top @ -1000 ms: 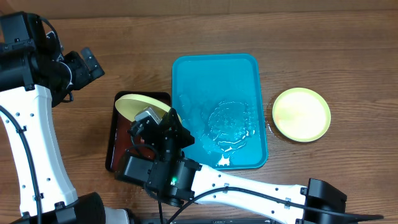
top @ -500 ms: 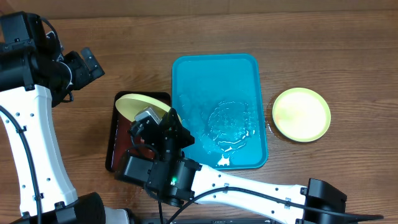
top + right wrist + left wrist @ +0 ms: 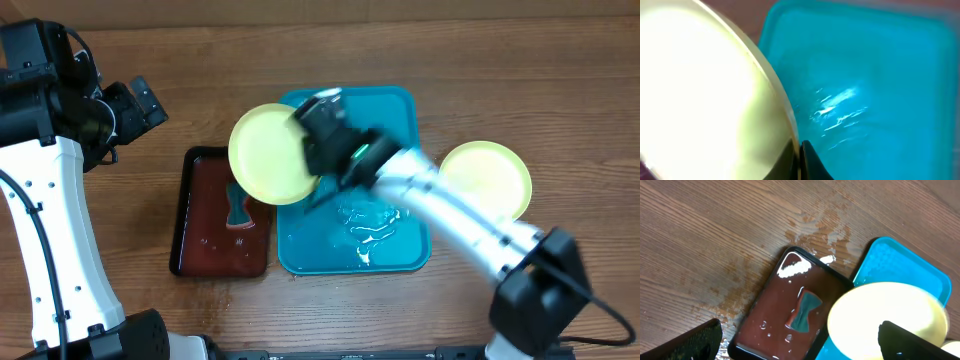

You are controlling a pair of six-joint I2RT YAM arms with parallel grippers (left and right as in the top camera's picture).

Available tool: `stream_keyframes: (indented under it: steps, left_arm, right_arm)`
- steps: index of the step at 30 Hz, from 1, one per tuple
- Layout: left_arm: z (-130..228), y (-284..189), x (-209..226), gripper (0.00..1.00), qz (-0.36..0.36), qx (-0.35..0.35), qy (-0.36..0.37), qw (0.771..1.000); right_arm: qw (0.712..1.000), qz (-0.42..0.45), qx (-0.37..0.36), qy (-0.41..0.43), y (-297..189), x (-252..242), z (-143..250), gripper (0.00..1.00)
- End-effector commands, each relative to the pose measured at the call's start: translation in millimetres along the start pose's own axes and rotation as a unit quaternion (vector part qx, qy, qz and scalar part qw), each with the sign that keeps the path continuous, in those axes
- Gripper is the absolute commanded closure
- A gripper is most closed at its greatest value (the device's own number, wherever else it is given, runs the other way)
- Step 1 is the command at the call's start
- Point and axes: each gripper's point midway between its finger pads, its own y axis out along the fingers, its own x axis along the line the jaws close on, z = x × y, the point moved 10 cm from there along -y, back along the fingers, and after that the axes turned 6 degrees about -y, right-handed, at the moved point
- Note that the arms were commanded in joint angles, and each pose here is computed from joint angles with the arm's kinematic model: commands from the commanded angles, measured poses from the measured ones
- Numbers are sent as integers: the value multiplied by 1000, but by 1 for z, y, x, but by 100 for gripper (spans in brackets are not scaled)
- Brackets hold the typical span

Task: Clean dirty plates on tray and stack at the side
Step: 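Carry the yellow plate right and set it on the plate stack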

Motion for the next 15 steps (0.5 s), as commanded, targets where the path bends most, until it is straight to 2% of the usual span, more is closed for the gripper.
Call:
stream_keyframes:
  steps: [1,4,8,11,15]
  left_arm:
    - [-1,-8,-2,0,9,-12,4,1000]
    - [-1,-8,-2,0,9,-12,4,1000]
    - [-1,-8,-2,0,9,-12,4,1000]
    - [-1,-8,-2,0,9,-12,4,1000]
    - [-1,-8,-2,0,9,-12,4,1000]
  right_arm:
    - [954,-290,28,65,-47,-34,-36,96]
    - [959,-247,3,140,-61,-105,-46,96]
    - [964,-67,15,257,-70,-202,-26,96]
    - [939,54,69,333,-72,-255,6,96]
    - [899,139,134,393,-72,-301,52,96]
